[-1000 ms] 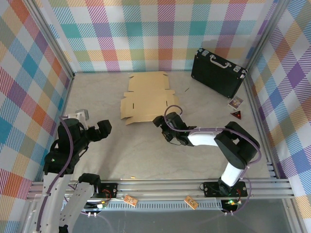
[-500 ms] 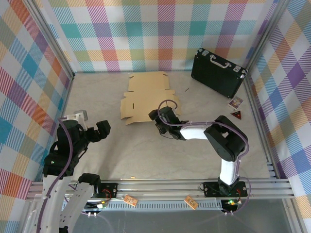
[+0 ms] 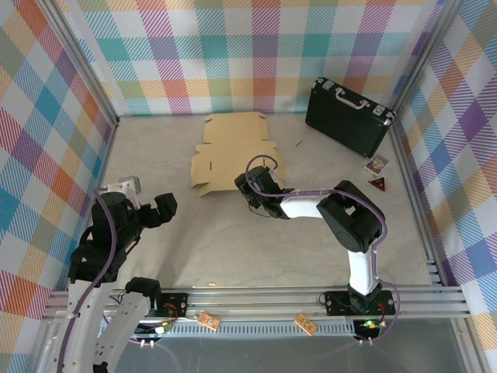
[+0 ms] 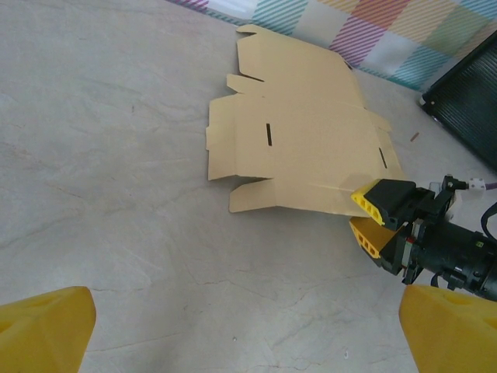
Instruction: Fold the paper box
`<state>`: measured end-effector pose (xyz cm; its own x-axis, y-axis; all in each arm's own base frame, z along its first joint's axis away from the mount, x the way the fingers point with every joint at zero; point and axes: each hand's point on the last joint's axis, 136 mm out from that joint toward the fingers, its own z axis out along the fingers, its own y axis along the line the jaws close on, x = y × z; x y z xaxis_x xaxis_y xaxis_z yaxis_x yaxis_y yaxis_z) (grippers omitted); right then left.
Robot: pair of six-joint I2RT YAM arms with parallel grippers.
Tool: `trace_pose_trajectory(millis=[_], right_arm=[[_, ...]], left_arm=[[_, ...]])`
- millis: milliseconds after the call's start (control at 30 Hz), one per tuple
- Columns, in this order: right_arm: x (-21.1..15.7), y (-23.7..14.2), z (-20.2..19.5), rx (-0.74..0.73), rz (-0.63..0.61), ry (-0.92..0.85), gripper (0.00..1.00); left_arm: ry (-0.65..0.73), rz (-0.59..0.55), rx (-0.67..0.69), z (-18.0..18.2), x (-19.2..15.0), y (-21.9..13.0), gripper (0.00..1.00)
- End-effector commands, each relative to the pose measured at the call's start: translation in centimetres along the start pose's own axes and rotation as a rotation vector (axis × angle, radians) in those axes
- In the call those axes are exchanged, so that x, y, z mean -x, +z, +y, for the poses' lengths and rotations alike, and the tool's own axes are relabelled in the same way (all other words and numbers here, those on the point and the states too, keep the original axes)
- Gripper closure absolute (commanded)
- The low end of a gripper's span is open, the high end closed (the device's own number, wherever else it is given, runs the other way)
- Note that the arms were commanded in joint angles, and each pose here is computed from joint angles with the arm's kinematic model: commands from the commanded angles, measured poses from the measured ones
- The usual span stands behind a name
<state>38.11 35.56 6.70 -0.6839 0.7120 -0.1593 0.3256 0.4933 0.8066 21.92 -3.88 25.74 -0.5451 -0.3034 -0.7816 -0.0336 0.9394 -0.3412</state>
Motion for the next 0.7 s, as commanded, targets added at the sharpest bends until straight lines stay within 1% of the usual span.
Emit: trace_pose_trajectory(millis=[0,133,300,400,500,600,667], right_arm=[[1.2,-0.1,1.7,0.037,-0.058,-0.034,0.58],[2.1,-0.1,2.2,0.057,-0.079,-0.054,0.71],[3.5,-0.5,4.3,0.103,-0.108,-0.136,0.99],[4.2,-1.1,5.6,0.113,-0.12,-0.187,1.0],[4.7,-2.6,7.2,0.132,-0.135,-0.265,1.0],[5.3,-5.5,9.1,0.135,-0.147,-0.39,1.0],[5.5,-8.1,10.5,0.133,-0.15,-0.49,1.0]], left_arm=[[0.021,0.019,0.007,0.2,-0.7,0.2,0.0],[0.022,0.023,0.006,0.2,-0.9,0.2,0.0],[0.025,0.028,0.004,0.1,-1.0,0.3,0.0],[0.028,0.033,0.0,0.0,-1.1,0.3,0.0],[0.031,0.038,0.0,0.0,-1.2,0.4,0.0],[0.033,0.037,-0.002,-0.1,-1.1,0.3,0.0],[0.035,0.039,-0.003,-0.1,-1.2,0.3,0.0]])
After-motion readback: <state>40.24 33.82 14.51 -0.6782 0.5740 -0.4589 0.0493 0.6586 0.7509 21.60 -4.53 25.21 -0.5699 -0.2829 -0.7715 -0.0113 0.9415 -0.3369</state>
